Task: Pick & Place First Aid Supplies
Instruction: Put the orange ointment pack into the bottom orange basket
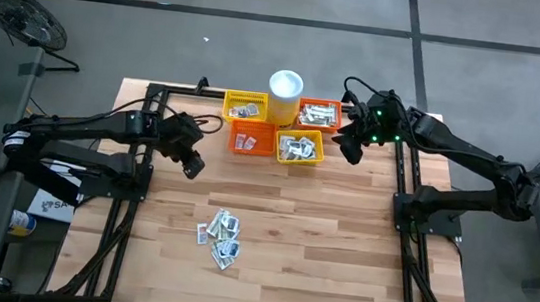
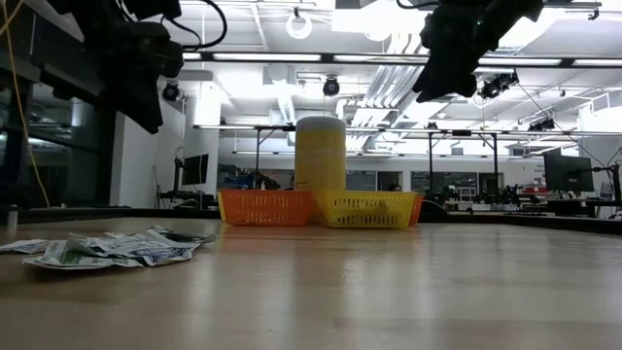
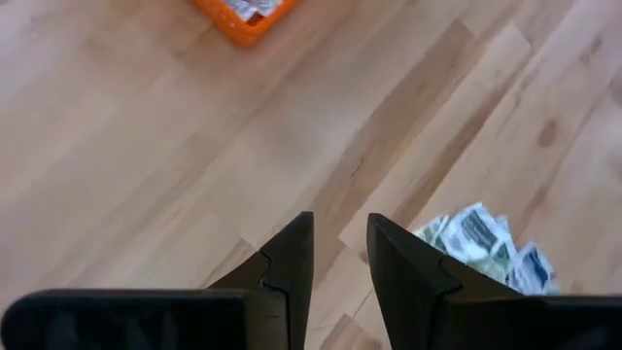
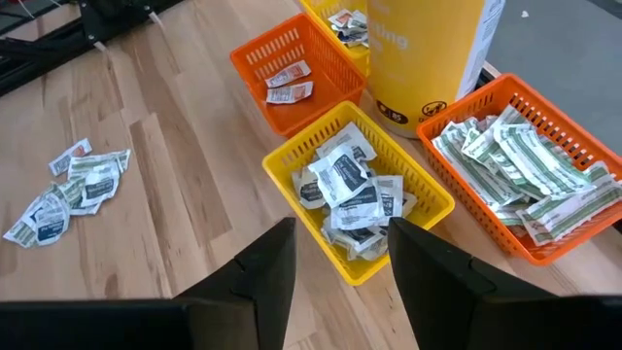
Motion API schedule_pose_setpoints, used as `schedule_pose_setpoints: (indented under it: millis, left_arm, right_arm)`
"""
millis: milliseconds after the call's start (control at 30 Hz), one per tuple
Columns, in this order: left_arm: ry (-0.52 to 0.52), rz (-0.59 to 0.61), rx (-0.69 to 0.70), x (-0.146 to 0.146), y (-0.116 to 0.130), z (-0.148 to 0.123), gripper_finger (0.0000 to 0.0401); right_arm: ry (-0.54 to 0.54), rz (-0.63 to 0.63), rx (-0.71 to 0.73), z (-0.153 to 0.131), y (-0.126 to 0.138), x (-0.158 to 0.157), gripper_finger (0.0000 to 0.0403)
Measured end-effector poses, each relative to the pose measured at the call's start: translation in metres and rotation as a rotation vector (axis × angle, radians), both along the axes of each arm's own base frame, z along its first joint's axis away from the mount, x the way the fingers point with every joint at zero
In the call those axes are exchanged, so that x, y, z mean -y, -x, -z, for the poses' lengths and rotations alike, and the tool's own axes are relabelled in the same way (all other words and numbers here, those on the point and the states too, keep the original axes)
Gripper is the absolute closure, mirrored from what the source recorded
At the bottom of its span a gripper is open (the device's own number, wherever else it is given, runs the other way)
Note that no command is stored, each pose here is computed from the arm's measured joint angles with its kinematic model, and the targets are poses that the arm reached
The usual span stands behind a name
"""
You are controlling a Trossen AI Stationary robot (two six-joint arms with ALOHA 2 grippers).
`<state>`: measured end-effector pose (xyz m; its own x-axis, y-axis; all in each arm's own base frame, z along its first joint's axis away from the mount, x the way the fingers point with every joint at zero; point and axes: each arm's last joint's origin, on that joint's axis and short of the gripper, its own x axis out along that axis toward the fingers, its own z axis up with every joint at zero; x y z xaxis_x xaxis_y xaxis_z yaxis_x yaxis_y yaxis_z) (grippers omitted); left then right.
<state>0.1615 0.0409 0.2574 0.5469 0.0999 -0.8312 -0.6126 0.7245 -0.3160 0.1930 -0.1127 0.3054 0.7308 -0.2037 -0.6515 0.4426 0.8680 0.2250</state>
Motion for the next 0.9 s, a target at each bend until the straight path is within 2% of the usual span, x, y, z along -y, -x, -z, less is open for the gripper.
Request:
schedule_pose_setpoints:
  millis: [200,400,567,767,900]
  left_arm:
    - [-0.019,0.117,-0.017,0.002,0.001,0.001,0.0302]
    - [0.028,0.201,-0.021,0.004,0.001,0.003,0.0302]
    - [0.115,0.283,-0.057,0.011,-0.001,0.019,0.0302]
    - [0.135,0.377,-0.133,0.027,-0.006,0.036,0.0302]
    - [0.132,0.436,-0.124,0.039,-0.012,0.041,0.0302]
  right_arm:
    - [-0.001,0.022,-0.003,0.000,0.000,0.000,0.0245]
    - [0.004,0.035,-0.007,0.000,0.000,0.001,0.0245]
    - [0.022,0.060,-0.019,0.000,0.000,0.000,0.0245]
    - [0.051,0.086,-0.037,0.000,-0.003,-0.005,0.0245]
    - [0.050,0.084,-0.037,0.000,-0.004,-0.007,0.0245]
